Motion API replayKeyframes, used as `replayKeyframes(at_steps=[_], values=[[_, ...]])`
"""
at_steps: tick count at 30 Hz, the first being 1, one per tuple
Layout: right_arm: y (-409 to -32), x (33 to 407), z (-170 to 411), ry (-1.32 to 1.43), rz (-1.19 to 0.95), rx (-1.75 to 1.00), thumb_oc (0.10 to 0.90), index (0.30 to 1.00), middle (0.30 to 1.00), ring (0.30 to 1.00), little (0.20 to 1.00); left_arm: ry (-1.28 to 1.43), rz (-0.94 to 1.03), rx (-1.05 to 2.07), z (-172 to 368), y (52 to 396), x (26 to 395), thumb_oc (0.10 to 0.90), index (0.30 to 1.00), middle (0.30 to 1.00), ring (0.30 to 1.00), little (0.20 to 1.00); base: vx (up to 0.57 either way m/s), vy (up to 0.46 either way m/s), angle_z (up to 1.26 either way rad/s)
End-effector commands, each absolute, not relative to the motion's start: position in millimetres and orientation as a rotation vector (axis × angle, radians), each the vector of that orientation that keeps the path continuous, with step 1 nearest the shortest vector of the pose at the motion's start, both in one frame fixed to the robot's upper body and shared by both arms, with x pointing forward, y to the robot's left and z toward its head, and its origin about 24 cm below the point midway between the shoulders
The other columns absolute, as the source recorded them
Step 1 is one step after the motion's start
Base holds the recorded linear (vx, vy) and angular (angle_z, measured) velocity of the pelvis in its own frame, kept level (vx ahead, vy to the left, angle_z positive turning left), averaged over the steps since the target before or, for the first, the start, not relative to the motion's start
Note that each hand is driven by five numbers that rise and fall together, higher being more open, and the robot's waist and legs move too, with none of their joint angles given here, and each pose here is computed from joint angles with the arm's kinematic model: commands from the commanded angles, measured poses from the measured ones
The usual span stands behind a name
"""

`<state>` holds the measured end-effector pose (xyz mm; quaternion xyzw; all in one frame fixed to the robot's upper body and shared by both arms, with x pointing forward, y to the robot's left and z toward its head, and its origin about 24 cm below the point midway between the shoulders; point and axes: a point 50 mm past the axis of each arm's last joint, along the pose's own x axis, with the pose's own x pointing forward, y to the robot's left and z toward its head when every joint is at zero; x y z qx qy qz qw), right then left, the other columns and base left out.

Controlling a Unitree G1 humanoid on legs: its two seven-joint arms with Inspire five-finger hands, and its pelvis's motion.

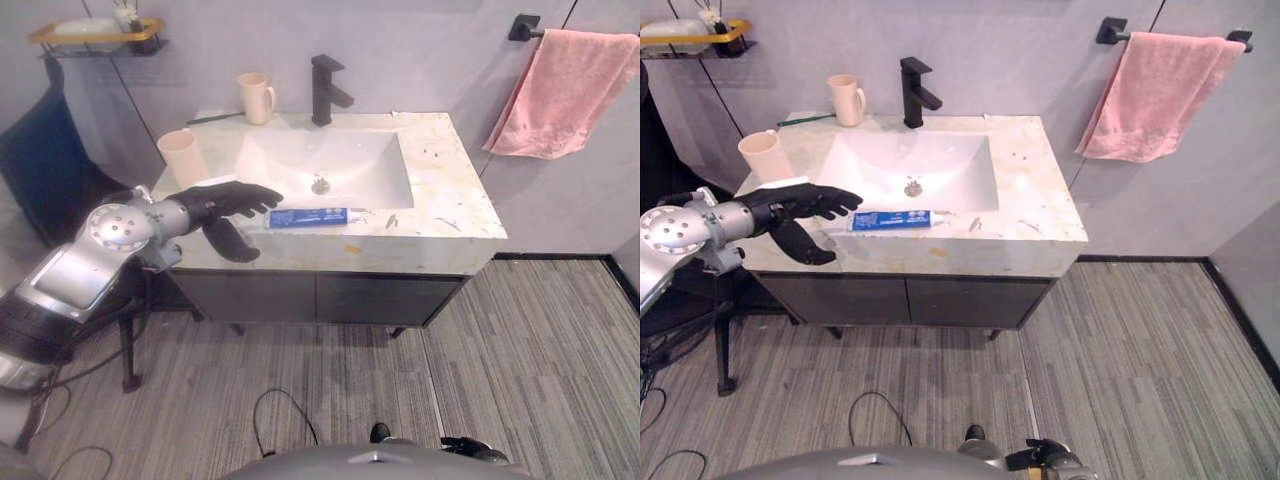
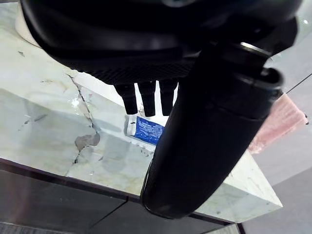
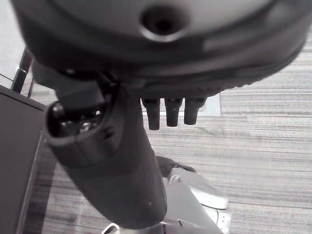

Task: Organize the bathroom.

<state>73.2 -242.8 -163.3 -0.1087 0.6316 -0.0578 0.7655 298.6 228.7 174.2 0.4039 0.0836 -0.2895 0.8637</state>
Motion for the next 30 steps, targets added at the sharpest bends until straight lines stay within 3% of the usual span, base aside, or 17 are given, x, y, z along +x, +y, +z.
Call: replayKeyframes(at_steps=[1,8,16,21,23,24,27,30], values=[[-262,84,-157,1.371,-0.160,-0.262,0.800,0.900,0.900,0.900,0.900,-0.127,-0.501,0.984,264,214,311,0.800,0.900,0.900,0.900,0.900,0.01,-0.005,-0.05],[-263,84,-157,1.368,-0.174,-0.253,0.800,0.900,0.900,0.900,0.900,-0.150,-0.458,0.980,272,216,313,0.800,0.900,0.900,0.900,0.900,0.00,0.000,0.00],[-259,80,-159,1.369,-0.187,-0.229,0.800,0.900,0.900,0.900,0.900,-0.434,-0.195,0.922,307,230,306,0.800,0.900,0.900,0.900,0.900,0.00,0.000,0.00],[-250,75,-162,1.364,-0.199,-0.183,0.800,0.900,0.900,0.900,0.900,-0.730,-0.201,0.485,327,235,270,0.800,0.900,0.900,0.900,0.900,0.00,-0.025,-0.02],[-248,73,-163,1.358,-0.213,-0.173,0.800,0.900,0.900,0.900,0.900,-0.774,-0.218,0.362,314,240,257,0.800,0.900,0.900,0.900,0.900,0.00,0.000,0.00],[-247,72,-163,1.353,-0.220,-0.162,0.800,0.900,0.900,0.900,0.900,-0.785,-0.366,0.257,303,236,250,0.800,0.900,0.900,0.900,0.900,0.00,0.000,0.00],[-245,67,-164,1.350,-0.228,-0.155,0.800,0.900,0.900,0.900,0.900,-0.756,-0.559,-0.006,266,228,232,0.800,0.900,0.900,0.900,0.900,-0.01,0.004,0.03],[-247,62,-165,1.348,-0.229,-0.151,0.800,0.900,0.900,0.900,0.900,-0.807,-0.450,-0.338,228,241,221,0.800,0.900,0.900,0.900,0.900,-0.02,0.028,0.05]])
